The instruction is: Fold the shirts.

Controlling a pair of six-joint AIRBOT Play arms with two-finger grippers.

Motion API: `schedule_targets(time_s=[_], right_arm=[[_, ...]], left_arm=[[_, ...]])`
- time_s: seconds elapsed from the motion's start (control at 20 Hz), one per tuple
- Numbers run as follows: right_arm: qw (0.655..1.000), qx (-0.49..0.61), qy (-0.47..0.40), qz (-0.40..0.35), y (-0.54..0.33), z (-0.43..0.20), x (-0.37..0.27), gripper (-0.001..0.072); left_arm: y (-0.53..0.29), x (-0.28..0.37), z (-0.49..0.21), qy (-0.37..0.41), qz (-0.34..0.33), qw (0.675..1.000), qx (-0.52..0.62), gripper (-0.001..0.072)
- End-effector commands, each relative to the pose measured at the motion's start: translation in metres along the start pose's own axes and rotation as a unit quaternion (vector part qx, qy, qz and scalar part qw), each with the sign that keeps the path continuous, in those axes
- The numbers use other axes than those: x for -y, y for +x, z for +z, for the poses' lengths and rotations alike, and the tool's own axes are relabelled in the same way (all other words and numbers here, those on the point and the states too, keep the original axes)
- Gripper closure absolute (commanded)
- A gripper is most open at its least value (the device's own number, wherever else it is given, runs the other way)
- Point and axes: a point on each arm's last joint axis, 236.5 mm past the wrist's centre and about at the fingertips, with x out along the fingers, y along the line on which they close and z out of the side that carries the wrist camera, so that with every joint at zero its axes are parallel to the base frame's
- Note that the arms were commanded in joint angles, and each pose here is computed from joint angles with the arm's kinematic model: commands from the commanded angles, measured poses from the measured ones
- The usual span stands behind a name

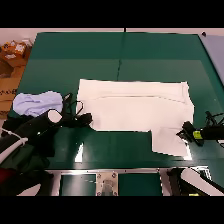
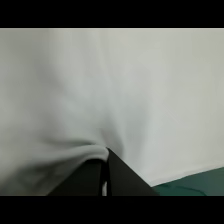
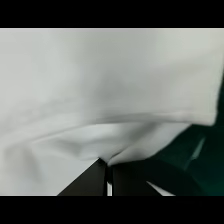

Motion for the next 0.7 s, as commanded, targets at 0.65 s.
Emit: schedule_targets(time_s=[0.65], right_arm=[[0.998, 0.041, 0.016, 0.039, -0.103, 0.023, -0.06, 0.0698]], left_arm=[[-0.082, -0.016, 0.018, 0.173, 0.177, 0.963, -0.108, 0.0681]])
